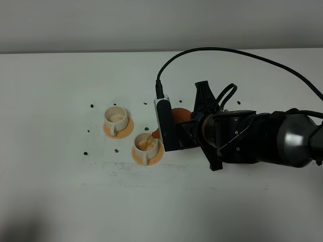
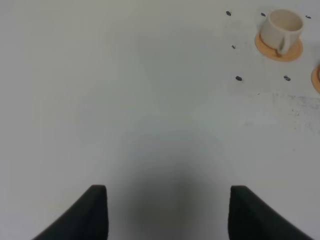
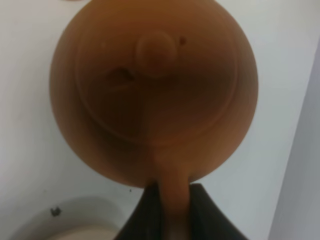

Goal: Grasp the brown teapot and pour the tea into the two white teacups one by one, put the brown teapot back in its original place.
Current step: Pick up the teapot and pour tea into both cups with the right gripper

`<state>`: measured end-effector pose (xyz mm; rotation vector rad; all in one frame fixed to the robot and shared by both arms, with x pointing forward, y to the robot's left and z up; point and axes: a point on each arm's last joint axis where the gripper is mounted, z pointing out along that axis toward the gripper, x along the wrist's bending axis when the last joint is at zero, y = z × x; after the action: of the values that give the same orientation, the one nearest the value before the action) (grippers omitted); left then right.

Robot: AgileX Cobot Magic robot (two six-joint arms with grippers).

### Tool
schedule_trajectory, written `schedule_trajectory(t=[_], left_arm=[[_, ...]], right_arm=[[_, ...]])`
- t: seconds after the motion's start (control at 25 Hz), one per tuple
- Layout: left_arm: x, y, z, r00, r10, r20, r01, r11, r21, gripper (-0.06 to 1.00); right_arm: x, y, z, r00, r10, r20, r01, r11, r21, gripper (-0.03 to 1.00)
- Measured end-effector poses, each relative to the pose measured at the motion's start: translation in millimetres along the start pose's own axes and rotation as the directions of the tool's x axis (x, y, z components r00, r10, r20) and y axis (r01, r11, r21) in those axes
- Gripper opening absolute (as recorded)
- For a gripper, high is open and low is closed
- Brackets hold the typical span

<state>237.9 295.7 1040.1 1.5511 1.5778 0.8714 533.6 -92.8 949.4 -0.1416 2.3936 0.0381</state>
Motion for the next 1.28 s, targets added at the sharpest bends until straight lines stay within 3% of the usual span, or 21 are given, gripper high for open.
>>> schedule_trajectory(t=[1.28], left_arm=[[0.0,0.0,0.0,1.0,0.001,0.0,-0.001,1.0,0.0,0.5]], right_arm=[[-5.5,0.9,-0.6,0.996,-0.081,0.045,0.081,0.997,0.001,0.08]])
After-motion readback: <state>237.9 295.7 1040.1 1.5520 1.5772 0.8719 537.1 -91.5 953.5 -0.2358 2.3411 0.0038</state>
